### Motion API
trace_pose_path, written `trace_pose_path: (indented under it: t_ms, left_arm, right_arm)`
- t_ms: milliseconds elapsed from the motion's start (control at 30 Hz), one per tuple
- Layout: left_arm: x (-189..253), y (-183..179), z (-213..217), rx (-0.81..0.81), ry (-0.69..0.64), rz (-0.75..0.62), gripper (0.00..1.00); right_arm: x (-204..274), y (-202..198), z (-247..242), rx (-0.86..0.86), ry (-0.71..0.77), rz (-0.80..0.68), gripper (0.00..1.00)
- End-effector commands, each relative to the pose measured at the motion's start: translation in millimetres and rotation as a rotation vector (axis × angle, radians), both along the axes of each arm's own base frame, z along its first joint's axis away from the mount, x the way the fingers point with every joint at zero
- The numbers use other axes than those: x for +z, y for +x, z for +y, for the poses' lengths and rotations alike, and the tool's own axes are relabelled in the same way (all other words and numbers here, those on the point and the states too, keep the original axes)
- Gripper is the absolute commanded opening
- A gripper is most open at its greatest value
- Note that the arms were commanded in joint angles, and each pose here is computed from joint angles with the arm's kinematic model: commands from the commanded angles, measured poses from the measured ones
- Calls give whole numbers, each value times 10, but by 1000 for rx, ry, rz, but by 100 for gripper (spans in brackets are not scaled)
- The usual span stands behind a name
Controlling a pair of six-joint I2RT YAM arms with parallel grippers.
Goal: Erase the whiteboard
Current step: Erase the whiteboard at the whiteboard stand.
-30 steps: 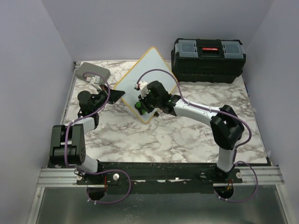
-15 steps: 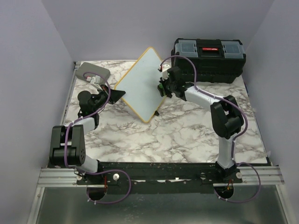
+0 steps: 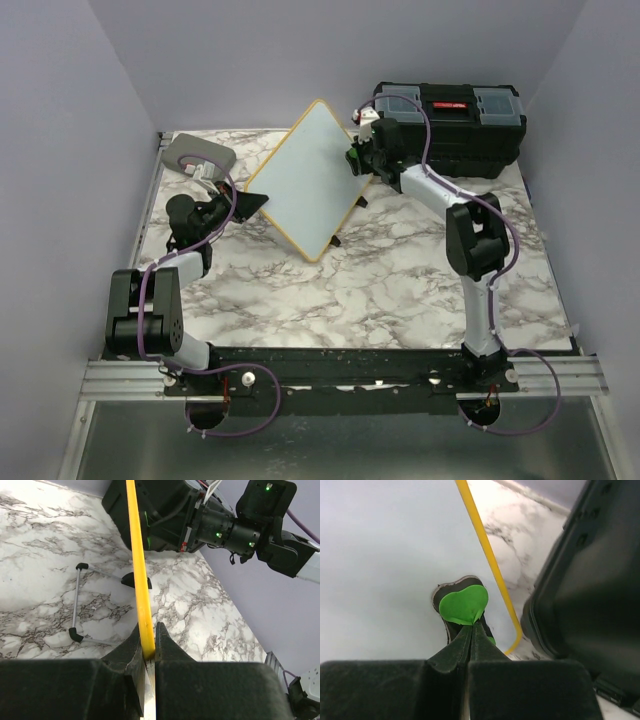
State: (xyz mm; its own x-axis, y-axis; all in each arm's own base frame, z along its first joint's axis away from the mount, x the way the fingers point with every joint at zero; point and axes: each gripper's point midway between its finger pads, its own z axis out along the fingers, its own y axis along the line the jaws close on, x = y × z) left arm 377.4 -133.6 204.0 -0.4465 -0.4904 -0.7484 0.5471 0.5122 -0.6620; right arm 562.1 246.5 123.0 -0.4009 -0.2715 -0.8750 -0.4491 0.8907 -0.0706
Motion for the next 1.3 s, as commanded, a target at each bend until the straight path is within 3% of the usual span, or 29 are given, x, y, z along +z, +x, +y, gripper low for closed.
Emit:
trace_pose_path:
  t_ms: [0,433,633,900,1267]
  left_arm:
    - [77,-222,-213,-157,12,-35,0]
    - [73,-216,-213,-155,9,-33,0]
    - [72,-225,-218,-156,8,-35,0]
    - [80,-246,-225,-159,10,-38,0]
    - [73,-238,-230,-162,5,-36,0]
  right_arm:
    - [161,-26,517,191,111,-31,1]
    - [627,-1017,1501,512,199,35,1]
    - [663,-1344,1846,515,179,54,1]
    - [852,-720,1624,242,117,-62,1]
    - [493,175,901,9,50,-43,1]
